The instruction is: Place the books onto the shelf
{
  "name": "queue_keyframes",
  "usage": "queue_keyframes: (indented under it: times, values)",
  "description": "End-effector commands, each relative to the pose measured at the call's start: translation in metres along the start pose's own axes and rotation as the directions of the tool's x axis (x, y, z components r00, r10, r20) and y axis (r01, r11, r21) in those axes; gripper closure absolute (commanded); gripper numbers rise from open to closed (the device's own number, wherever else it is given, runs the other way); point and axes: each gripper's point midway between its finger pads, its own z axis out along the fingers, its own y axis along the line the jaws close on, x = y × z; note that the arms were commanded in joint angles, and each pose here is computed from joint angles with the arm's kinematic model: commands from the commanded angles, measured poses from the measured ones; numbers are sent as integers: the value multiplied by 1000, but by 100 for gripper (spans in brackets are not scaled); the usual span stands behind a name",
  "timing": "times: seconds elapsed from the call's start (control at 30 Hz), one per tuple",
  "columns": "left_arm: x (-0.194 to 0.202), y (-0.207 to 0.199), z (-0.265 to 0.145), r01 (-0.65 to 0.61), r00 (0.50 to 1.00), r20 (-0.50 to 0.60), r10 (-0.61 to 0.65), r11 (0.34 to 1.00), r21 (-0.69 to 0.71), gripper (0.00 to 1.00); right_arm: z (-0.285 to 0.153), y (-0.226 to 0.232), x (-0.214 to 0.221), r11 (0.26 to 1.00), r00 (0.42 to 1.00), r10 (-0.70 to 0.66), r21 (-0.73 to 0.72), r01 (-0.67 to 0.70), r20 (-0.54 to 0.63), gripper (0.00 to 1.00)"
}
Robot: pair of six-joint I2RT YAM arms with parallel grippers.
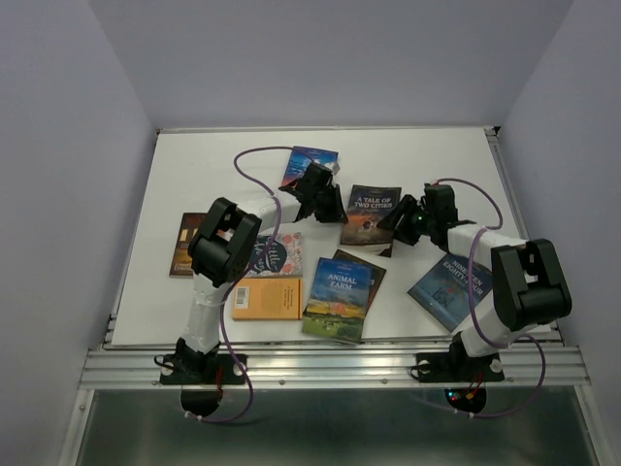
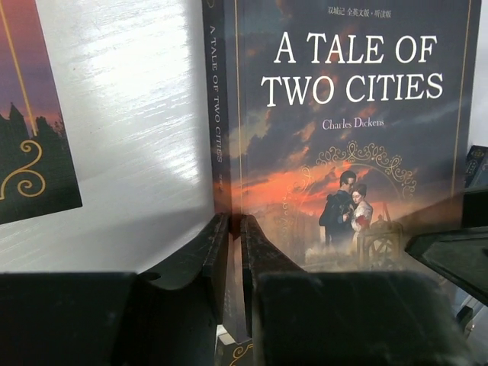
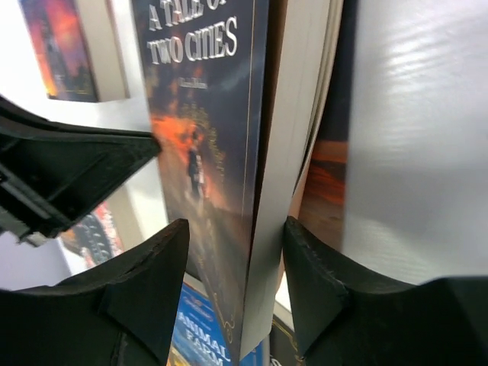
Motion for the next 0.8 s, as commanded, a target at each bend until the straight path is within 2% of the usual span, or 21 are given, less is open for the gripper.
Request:
queue_keyframes:
  times: [0.0,0.17,0.3,0.4,0.43,0.47,0.57,0.6,0.77]
  values:
    - [32,-17,8,0,995,-100,5,999,48,94,-9,12,0,999,999,-41,24,41,8,48]
    - [31,-13,8,10,995,-97,-7,999,35,94,-16,4,4,997,999,-46,66,46,8,68]
    - [25,-6,4,15,996,-87,-13,1000,20,85,-20,10,0,996,996,-81,48,80,23,81]
    - [20,-4,-4,23,996,-88,-18,998,58,80,-25,20,-8,991,989,-135,17,134,59,99]
    - [14,-10,-7,8,998,-69,-2,996,93,75,-28,24,-11,988,986,-152,6,152,68,99]
    - [8,-17,-15,-5,999,-51,12,993,118,55,-29,28,-12,986,984,-164,-7,165,75,99]
    - [-1,-38,-31,-41,999,-19,46,977,208,17,-38,54,-23,974,973,-193,-95,205,125,99]
    - [0,-43,-36,-44,998,-23,51,969,242,1,-42,63,-28,969,969,-197,-120,215,150,99]
    - [-12,-57,-51,-31,999,2,32,932,361,1,-58,92,-43,957,959,-178,-188,221,221,99]
